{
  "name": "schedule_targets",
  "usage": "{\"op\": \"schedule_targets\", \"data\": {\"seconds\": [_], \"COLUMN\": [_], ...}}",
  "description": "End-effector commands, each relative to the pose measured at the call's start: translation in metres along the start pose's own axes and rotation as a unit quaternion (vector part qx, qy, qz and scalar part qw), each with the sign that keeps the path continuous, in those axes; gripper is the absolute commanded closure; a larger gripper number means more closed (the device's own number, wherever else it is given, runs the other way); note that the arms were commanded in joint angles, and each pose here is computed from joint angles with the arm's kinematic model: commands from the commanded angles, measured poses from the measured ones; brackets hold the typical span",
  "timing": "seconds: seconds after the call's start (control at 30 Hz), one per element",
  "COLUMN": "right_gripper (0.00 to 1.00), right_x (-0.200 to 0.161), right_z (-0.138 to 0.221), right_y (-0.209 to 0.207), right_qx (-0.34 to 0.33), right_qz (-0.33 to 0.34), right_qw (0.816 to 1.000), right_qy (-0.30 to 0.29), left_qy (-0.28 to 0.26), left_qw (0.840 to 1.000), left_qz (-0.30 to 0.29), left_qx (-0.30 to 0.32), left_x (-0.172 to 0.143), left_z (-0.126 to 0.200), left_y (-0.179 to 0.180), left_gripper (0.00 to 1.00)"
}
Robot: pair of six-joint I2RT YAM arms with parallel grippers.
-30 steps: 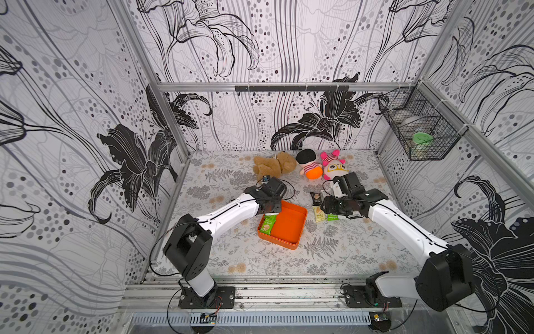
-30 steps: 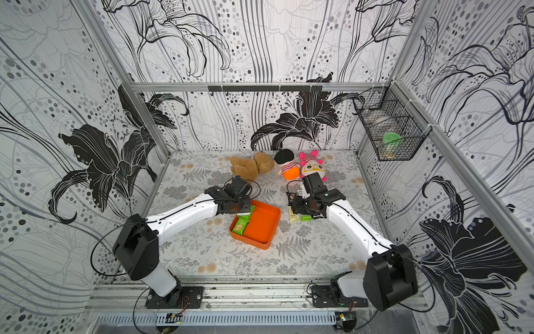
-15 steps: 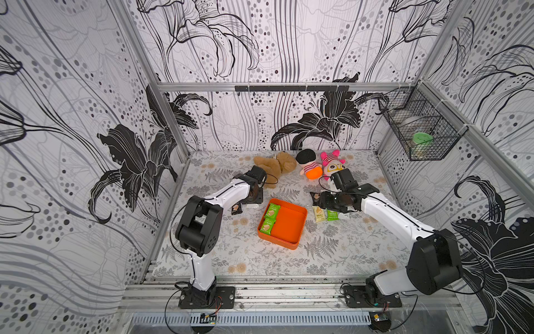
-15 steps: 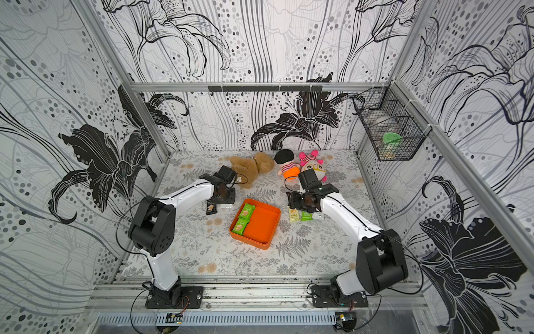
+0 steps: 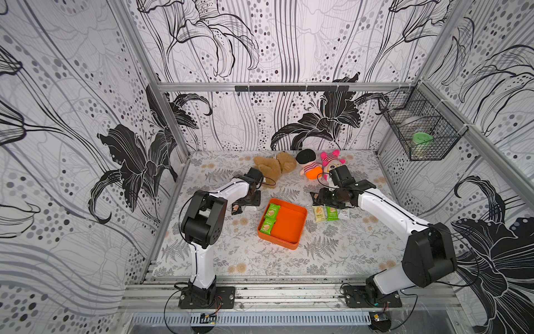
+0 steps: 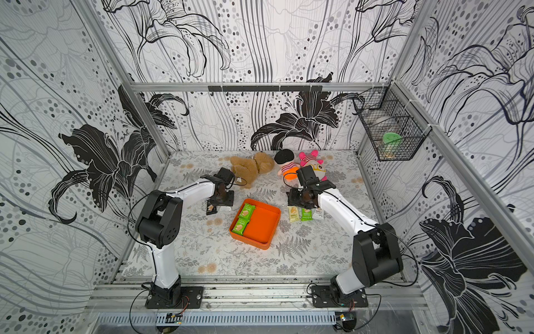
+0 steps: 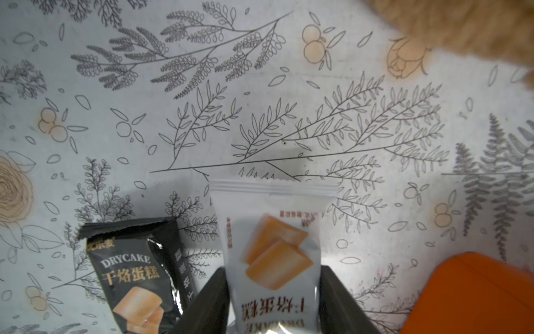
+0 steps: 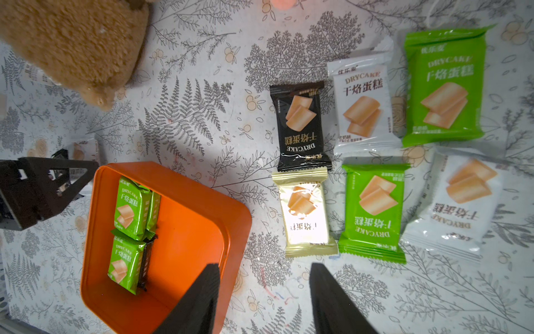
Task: Take the cookies out of the storage box
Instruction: Place the cookie at the center of the board.
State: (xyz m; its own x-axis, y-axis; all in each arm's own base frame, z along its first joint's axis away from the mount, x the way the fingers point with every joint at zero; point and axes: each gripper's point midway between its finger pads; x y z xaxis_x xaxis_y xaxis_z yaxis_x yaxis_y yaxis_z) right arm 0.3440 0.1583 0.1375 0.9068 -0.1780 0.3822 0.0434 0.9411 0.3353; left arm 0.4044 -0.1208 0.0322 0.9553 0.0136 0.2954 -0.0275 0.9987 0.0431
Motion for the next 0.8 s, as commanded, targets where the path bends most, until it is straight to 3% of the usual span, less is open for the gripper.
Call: {"op": "schedule_targets", "data": {"seconds": [0.0,0.1,0.3,0.6,0.77], "right_gripper": [0.45,0.45,0.44,0.44,0.44], "right_x": [0.007,0.005,0.0,-0.004,-0.008], "right_z": [0.008,0.011,0.016,0.022,0.025], "right_y": [0.001,0.0,0.0,0.007,0.006], "right_qx": [-0.003,-0.003,0.003,0.026,0.033], "right_qz": [-0.006,-0.002,0.01,0.036,0.046], "right_qw": [1.0,1.0,1.0,0.999,0.998], "right_qy": [-0.008,-0.006,-0.006,-0.006,-0.013], "left_qy": [-0.007,-0.014,-0.049,-0.101,-0.108], "left_qw": [1.0,1.0,0.998,0.994,0.993], "left_qz": [0.005,0.013,0.033,0.004,0.0], "left_qx": [-0.011,-0.012,-0.036,-0.039,-0.049], "left_x": [0.002,0.004,0.007,-0.012,-0.023], "left_z": [-0.001,0.008,0.046,0.104,0.111], "left_y": [-0.003,-0.001,-0.008,-0.063,-0.098], "left_gripper": [0.37,0.3,0.28,0.28,0.28]}}
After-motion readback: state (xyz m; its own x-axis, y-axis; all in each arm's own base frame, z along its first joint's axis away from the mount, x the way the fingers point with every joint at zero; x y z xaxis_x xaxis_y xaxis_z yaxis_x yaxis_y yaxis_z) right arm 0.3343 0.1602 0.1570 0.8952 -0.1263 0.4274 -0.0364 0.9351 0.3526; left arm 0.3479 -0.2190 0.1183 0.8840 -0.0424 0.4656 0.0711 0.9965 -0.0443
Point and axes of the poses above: each gripper's point midway between its finger pads, its own z axis back along the fingers, its own y axis along the line the jaws close on, x = y × z, and after that the axes turned 1 degree about -z, right-handed
